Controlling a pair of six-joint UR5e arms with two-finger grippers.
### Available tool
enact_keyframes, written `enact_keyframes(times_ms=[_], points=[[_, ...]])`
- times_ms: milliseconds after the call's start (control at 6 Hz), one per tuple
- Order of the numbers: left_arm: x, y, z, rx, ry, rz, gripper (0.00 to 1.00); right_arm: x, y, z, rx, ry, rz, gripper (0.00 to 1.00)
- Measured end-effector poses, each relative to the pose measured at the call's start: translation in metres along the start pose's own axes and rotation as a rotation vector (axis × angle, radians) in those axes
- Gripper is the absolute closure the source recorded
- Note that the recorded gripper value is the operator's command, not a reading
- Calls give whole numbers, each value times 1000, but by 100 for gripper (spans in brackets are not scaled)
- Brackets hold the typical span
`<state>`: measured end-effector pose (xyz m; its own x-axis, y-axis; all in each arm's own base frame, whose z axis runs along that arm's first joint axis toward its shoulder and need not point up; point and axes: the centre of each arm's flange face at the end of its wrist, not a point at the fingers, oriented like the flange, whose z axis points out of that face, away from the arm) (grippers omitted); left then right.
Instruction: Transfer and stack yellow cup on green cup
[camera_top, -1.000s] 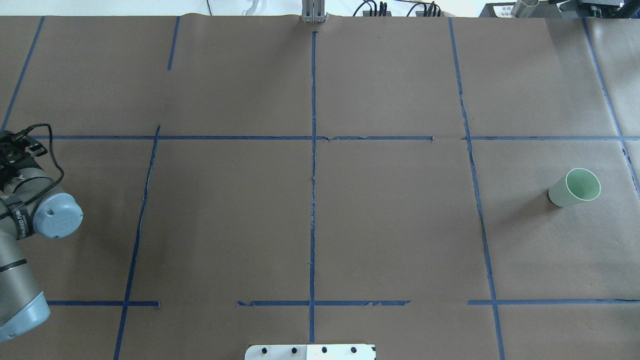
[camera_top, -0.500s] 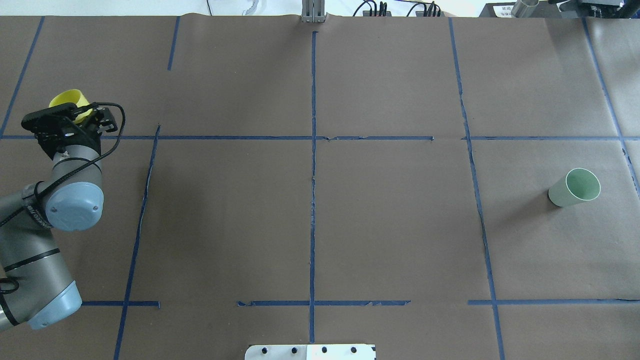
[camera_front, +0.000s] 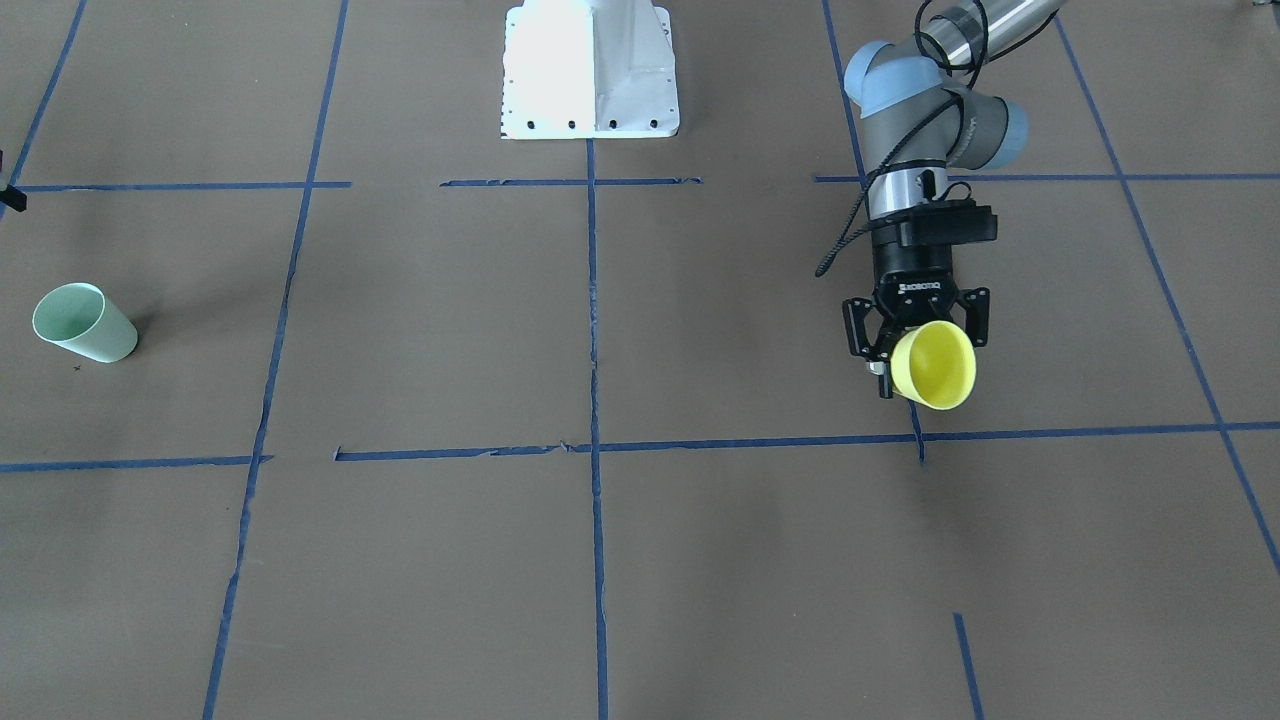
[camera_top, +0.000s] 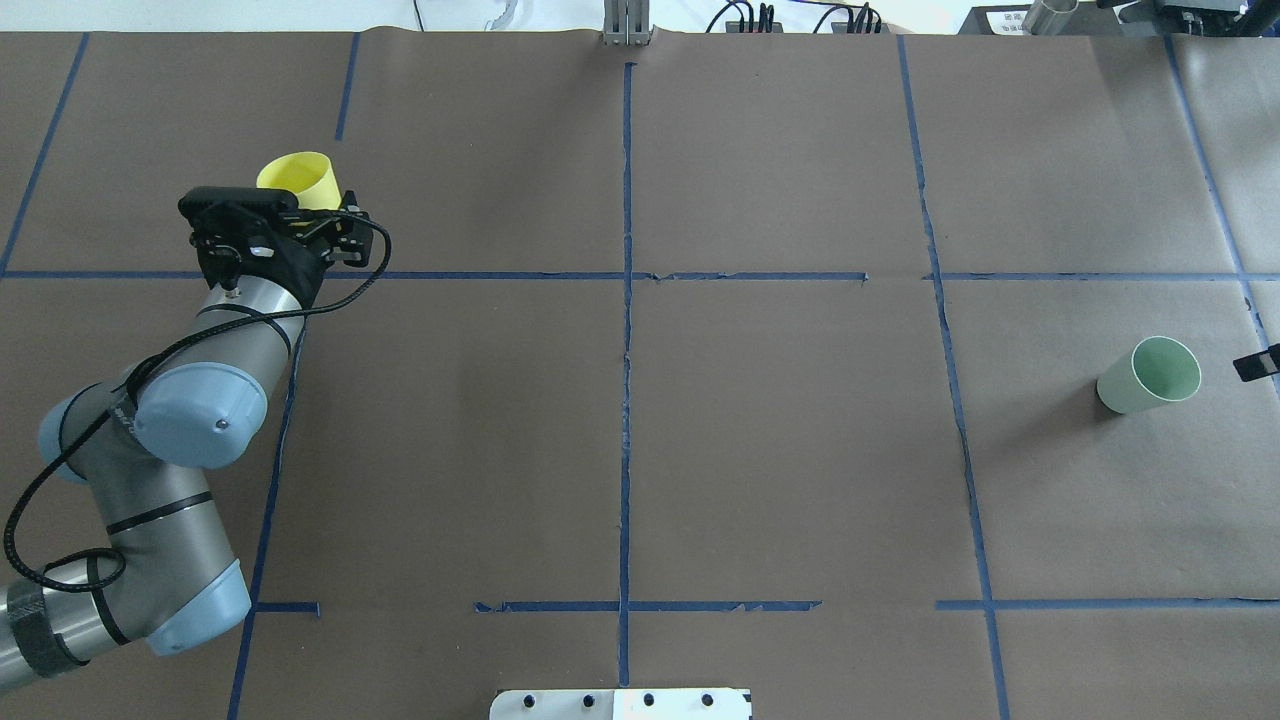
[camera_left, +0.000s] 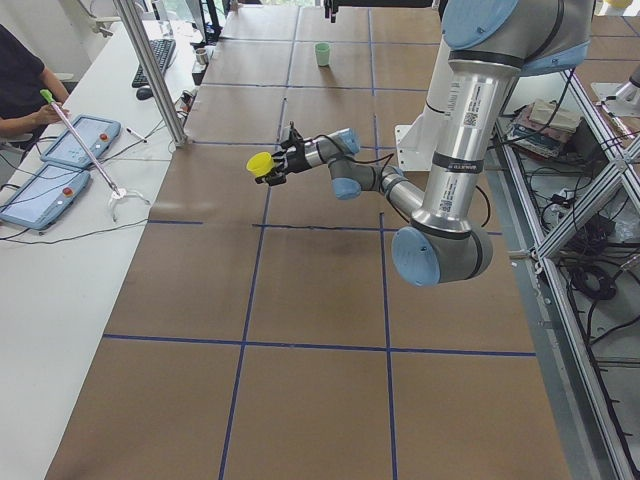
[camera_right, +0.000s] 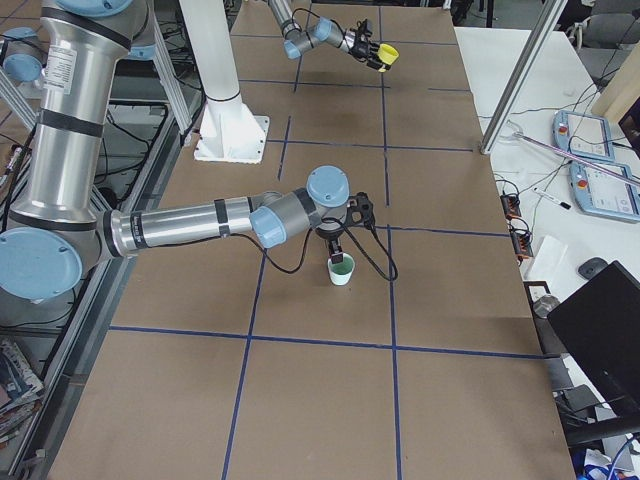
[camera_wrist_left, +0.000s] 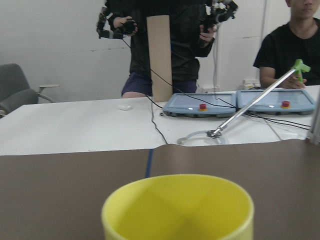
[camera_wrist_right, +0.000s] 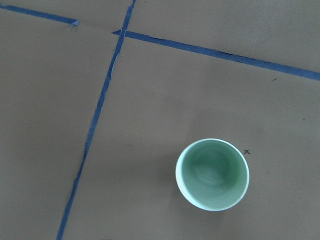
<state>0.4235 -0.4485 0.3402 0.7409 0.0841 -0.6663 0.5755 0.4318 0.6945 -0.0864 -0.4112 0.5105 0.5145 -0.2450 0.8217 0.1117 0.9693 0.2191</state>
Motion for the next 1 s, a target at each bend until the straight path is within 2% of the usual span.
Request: enact_keyframes(times_ms=[333, 667, 833, 1000], points=[[79, 13, -40, -52, 303, 177, 92, -46, -28, 19, -12, -16, 113, 0], [123, 9, -66, -87, 613, 370, 89, -127, -68, 35, -28, -88, 195, 0], [139, 7, -78, -89, 726, 415, 80, -188, -87, 46, -51, -137, 236, 0], [154, 8, -90, -84, 787, 422, 76, -256, -98, 60, -89, -187, 272, 0]])
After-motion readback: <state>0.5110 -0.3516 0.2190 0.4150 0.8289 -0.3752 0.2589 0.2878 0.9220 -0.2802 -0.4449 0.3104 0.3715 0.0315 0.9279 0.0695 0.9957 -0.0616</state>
